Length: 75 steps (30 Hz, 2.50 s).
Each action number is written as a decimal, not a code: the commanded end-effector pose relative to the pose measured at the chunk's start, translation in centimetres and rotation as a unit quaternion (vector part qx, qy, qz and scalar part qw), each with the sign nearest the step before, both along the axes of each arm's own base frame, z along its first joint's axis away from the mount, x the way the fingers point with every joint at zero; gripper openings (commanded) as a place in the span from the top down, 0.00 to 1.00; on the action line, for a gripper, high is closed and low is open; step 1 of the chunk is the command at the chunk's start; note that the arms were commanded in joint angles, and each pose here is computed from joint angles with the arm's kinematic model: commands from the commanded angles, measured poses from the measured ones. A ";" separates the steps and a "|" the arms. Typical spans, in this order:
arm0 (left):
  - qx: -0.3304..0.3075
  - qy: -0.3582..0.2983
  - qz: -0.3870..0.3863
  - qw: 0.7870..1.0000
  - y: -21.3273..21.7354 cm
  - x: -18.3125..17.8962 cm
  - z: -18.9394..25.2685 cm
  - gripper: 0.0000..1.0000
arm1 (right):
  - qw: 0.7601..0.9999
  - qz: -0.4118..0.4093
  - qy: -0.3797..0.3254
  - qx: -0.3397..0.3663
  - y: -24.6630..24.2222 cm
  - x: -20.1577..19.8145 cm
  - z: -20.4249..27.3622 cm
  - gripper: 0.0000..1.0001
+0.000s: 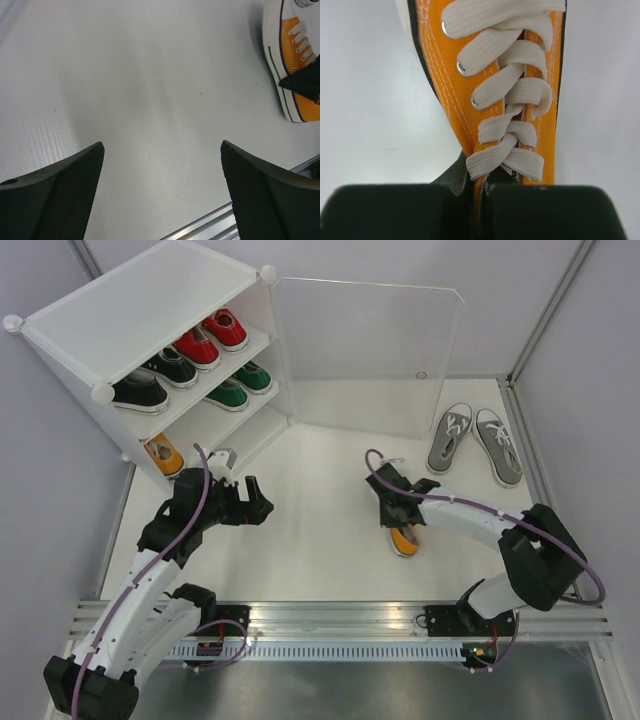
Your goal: Place and organize the shoes in the shoe cabinet
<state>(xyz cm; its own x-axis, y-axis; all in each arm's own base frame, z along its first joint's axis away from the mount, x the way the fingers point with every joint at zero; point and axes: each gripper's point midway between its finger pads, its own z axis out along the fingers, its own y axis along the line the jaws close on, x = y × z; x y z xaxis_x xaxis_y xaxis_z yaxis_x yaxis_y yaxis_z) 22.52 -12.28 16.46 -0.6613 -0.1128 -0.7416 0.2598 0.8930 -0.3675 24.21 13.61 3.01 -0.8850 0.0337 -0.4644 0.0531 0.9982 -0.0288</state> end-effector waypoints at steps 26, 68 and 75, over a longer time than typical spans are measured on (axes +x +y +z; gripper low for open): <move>-0.069 0.133 0.194 0.970 -2.6 -0.2 -1.4 0.01 | 0.956 0.196 -0.201 0.081 19.2 4.5 13.2 0.08; 0.042 0.233 0.384 0.893 -9.7 -0.5 -10.4 0.98 | 0.961 0.104 -0.231 0.111 4.9 2.4 11.3 0.02; 0.072 0.167 0.418 0.890 -7.0 1.1 -3.6 0.98 | 0.959 0.101 -0.239 0.114 4.7 2.4 11.9 0.02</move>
<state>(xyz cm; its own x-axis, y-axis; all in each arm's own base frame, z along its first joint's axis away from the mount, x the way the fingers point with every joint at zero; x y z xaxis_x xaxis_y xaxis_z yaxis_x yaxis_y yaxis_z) 21.35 -20.73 7.06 -0.6889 -0.5746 -0.4418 -0.6033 0.7924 -0.0898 25.97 18.12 13.47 -0.6156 -0.0014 -0.7881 -0.1863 0.9719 0.1438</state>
